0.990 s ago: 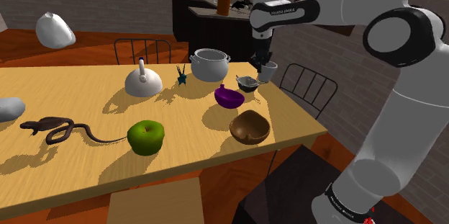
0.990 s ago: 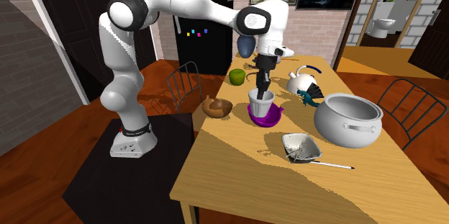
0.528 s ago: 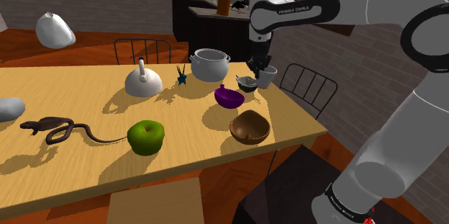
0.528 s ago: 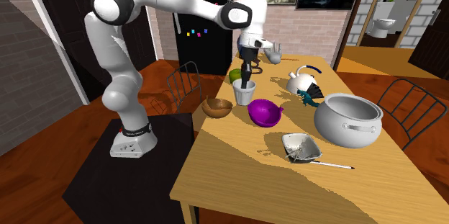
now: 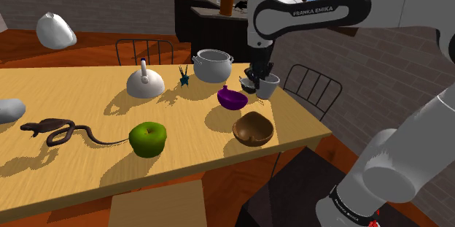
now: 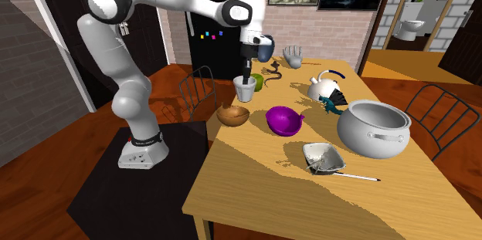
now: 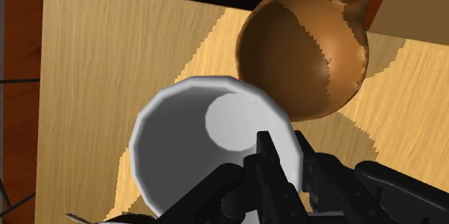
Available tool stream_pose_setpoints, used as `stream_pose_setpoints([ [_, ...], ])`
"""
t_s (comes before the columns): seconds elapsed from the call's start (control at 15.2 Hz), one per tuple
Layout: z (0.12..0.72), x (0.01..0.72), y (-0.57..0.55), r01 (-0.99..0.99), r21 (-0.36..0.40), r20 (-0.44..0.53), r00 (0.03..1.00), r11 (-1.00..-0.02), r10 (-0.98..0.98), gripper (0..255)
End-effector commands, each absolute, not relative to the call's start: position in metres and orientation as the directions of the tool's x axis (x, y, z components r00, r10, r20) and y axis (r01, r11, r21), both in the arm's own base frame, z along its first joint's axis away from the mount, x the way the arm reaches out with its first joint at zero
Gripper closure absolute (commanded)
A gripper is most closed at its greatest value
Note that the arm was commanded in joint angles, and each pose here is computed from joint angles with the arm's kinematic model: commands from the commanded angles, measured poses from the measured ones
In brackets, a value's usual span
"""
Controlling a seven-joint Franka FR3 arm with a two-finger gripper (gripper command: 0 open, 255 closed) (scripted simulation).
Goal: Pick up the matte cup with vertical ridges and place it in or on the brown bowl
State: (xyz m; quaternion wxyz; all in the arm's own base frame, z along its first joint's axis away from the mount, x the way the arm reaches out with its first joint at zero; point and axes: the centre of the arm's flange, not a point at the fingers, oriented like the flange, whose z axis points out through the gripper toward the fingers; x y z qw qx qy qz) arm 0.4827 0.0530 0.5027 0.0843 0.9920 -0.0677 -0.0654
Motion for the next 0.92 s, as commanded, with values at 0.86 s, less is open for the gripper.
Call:
stream_pose_setpoints([
  [0.86, 0.467, 0.436, 0.131, -0.125, 0.177, -0.118, 0.982, -0.976, -0.147, 255],
])
